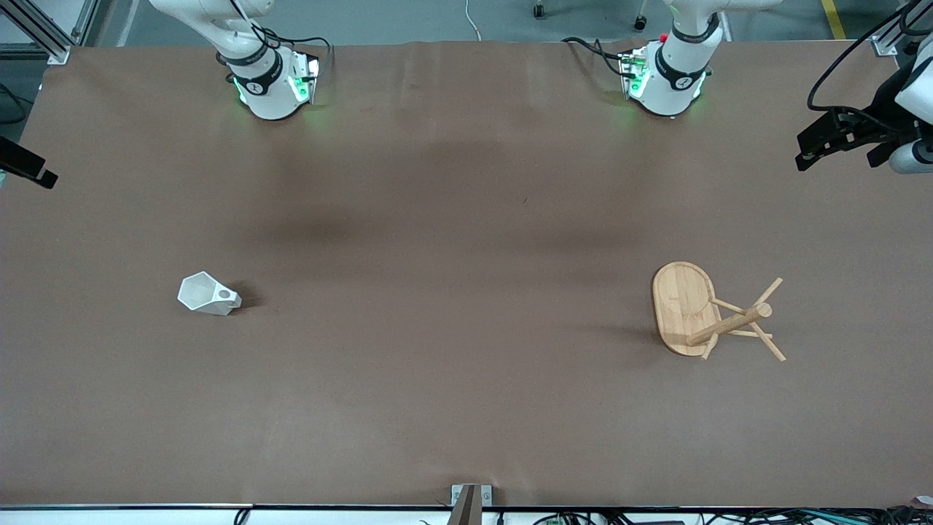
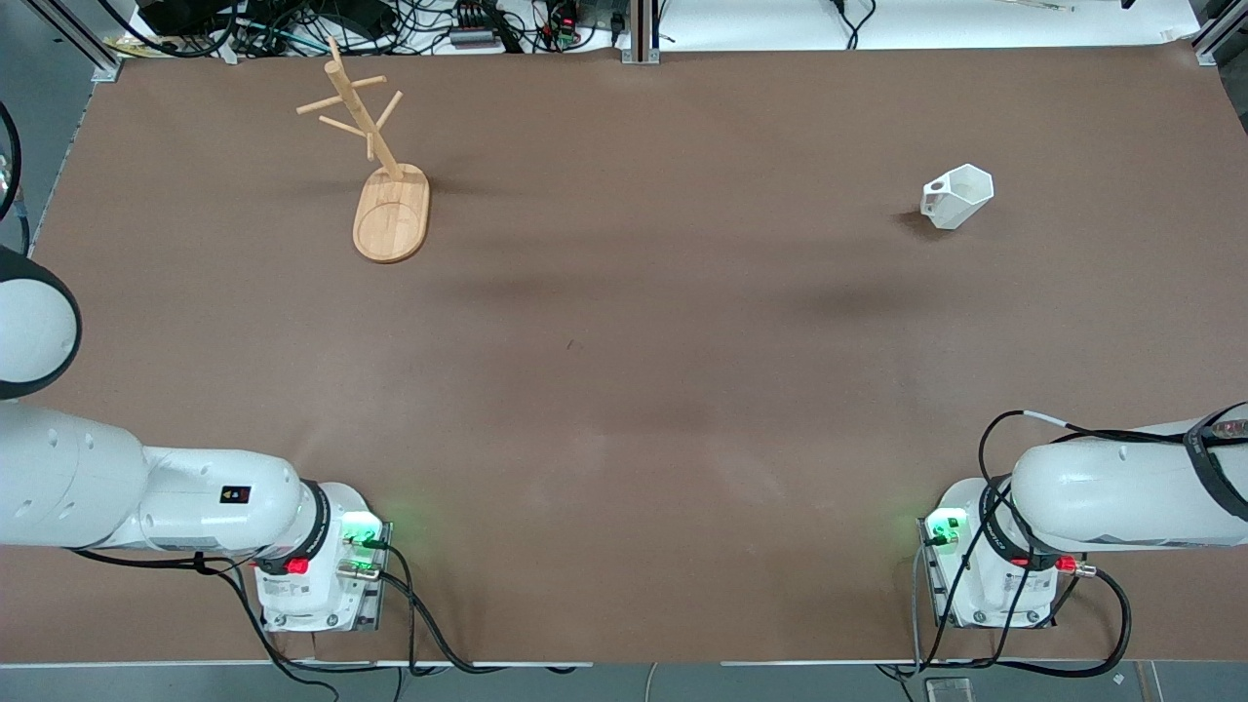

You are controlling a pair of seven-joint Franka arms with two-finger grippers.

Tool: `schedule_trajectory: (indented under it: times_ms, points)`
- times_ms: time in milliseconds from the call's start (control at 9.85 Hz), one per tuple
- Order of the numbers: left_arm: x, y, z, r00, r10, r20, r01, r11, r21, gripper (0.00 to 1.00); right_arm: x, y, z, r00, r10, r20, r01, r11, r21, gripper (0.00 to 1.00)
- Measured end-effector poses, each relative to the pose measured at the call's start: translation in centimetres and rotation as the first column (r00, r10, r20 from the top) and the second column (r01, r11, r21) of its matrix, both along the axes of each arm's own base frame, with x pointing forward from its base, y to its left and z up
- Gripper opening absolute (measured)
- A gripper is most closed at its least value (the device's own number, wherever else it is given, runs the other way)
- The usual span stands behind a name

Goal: Hang cup on rack

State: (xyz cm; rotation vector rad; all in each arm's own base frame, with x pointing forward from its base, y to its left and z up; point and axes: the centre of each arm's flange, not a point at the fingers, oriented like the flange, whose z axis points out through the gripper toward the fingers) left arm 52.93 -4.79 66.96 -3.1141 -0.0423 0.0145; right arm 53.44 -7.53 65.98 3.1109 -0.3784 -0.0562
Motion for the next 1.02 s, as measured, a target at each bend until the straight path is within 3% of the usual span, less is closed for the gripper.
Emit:
schedule_trajectory:
  times_ms: [711, 1016]
  points:
    - [0.0, 0.0, 0.0, 1.0, 0.0, 0.0, 0.0, 1.0, 0.0, 1.0, 0.0, -0.1, 0.0, 1.0, 0.002, -0.001, -0.002, 1.0, 0.0, 1.0]
    - [0.0, 0.0, -0.1, 1.0, 0.0, -0.001, 0.0, 1.0, 0.0, 1.0, 1.8, -0.2, -3.4, 0.999, 0.015, -0.051, -0.014, 1.0, 0.004, 1.0]
